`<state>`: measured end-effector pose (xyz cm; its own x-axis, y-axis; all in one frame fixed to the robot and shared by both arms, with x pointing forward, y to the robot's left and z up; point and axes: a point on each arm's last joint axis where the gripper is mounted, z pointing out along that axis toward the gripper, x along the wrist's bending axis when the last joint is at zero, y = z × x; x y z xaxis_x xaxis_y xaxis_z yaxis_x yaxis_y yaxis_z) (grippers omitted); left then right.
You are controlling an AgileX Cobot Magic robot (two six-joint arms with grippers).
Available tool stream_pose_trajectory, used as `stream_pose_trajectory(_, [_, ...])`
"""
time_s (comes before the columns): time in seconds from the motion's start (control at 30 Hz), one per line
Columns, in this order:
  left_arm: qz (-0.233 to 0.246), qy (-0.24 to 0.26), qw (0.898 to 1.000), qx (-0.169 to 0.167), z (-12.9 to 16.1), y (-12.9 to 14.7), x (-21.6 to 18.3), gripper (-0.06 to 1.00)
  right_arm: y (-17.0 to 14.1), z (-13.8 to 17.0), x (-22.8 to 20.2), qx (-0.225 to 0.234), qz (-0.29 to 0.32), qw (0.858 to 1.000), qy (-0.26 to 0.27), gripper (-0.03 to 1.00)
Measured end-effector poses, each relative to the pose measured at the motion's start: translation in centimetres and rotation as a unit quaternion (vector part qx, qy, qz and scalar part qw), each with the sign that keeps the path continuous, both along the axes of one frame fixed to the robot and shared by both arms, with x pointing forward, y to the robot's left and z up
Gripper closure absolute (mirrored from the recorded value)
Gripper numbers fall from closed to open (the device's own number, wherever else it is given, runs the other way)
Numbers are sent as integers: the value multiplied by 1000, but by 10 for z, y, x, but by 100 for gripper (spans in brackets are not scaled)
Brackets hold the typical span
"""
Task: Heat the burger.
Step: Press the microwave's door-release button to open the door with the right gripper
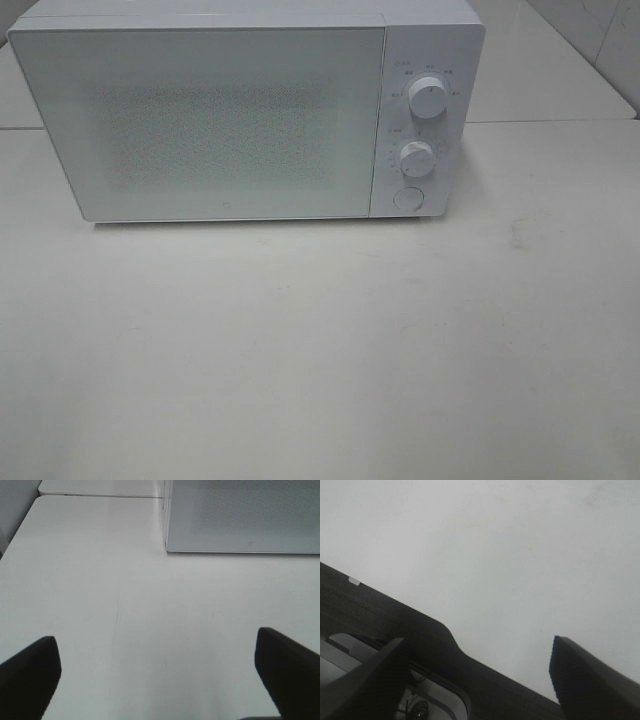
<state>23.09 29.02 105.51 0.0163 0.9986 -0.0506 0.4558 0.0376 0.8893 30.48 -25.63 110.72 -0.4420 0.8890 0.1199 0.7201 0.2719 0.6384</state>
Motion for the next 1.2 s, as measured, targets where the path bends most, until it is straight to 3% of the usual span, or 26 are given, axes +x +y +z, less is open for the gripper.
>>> stream_pose_trajectory(0.23, [0,0,1000,0,0,0,0,-3,-25,9,-39,28,-76,993,-82,22])
stream_pose_trajectory(0.33, [0,0,1000,0,0,0,0,-3,-27,10,-44,32,-78,992,-94,22])
stream_pose_trajectory(0.4, [0,0,1000,0,0,0,0,-3,-33,9,-64,47,-86,986,-134,22])
stream_pose_trajectory(0.67, [0,0,1000,0,0,0,0,-3,-46,-10,-88,32,-131,972,-193,22])
stream_pose_trajectory(1.2, [0,0,1000,0,0,0,0,-3,-47,-47,-77,17,-141,967,-210,22])
